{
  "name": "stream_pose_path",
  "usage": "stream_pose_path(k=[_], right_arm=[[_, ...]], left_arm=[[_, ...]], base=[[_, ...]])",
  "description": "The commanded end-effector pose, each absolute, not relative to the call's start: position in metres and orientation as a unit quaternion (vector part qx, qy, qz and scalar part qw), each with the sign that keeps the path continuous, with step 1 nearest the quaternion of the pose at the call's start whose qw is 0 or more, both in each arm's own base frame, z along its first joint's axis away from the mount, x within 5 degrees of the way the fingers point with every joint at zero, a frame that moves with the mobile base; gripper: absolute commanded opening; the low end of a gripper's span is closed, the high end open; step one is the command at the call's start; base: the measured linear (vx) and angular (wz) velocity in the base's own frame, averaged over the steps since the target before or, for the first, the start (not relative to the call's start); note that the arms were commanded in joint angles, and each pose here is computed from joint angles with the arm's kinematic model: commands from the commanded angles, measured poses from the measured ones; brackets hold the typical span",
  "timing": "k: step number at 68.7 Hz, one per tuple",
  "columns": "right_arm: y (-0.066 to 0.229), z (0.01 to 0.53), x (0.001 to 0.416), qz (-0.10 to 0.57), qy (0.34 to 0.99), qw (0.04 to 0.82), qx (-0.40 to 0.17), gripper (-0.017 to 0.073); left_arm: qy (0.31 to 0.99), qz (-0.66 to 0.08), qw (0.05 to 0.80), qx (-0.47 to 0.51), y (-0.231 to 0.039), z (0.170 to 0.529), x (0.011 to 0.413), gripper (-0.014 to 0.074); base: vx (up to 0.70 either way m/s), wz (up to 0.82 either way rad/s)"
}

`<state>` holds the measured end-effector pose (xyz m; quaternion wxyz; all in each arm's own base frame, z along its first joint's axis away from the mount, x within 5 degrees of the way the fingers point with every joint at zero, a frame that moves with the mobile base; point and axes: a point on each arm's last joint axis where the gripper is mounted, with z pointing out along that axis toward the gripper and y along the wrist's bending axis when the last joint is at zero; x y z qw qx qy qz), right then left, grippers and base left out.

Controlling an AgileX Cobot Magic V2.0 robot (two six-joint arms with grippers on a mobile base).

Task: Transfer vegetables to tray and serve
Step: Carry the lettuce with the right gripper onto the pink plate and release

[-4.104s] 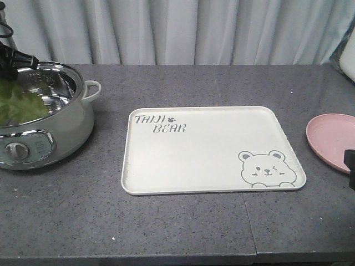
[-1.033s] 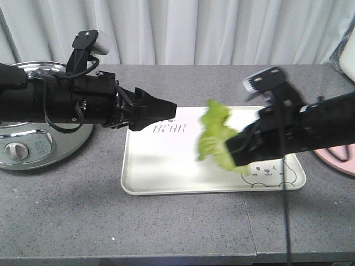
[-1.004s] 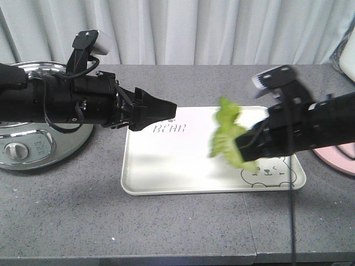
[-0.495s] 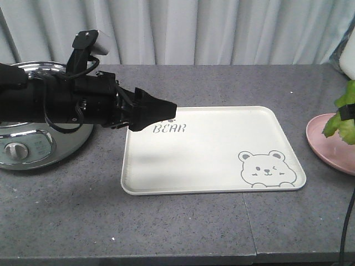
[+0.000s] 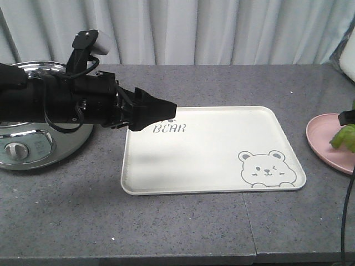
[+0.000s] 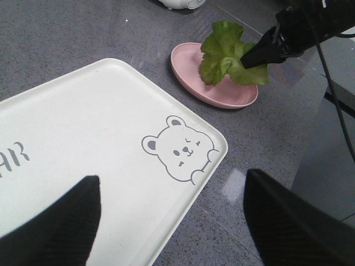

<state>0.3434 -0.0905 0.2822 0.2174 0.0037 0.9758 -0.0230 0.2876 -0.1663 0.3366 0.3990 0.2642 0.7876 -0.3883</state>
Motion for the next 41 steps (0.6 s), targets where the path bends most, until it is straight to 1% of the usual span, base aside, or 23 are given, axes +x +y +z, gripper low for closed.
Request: stream_pose_path(k=[1, 9, 14, 22, 30, 35, 41], right_arm=[[-0.098, 0.299, 0.346, -0.055, 0.966, 0.252, 0.014, 0.0011], [-0.101, 0.29, 0.35, -0.062, 0.968, 0.242, 0.029, 0.0037], [-0.102, 0.289, 0.351, -0.062, 0.967, 0.244, 0.032, 0.0079], [-0.102, 0.288, 0.352, -0.063, 0.966, 0.247, 0.033, 0.0204], [-0.103, 0.289, 0.353, -0.067, 0.965, 0.253, 0.031, 0.0349], [-0.104, 0.29, 0.353, -0.073, 0.964, 0.256, 0.029, 0.0408], [-0.105, 0.29, 0.353, -0.083, 0.963, 0.257, 0.028, 0.0445]], left_arm=[[0.766, -0.407, 0.427, 0.254, -0.166, 0.359, 0.282, 0.0524], [0.766, -0.407, 0.427, 0.254, -0.166, 0.359, 0.282, 0.0524], [0.766, -0.407, 0.427, 0.254, -0.166, 0.359, 0.282, 0.0524], [0.766, -0.407, 0.427, 0.254, -0.166, 0.359, 0.282, 0.0524], [0.766, -0.408, 0.427, 0.254, -0.166, 0.359, 0.282, 0.0524], [0.766, -0.408, 0.427, 0.254, -0.166, 0.359, 0.282, 0.0524], [0.766, -0.408, 0.427, 0.254, -0.166, 0.359, 0.282, 0.0524]], base=[[0.0, 0.0], [0.0, 0.0], [0.0, 0.0], [0.0, 0.0], [0.0, 0.0], [0.0, 0.0], [0.0, 0.0]])
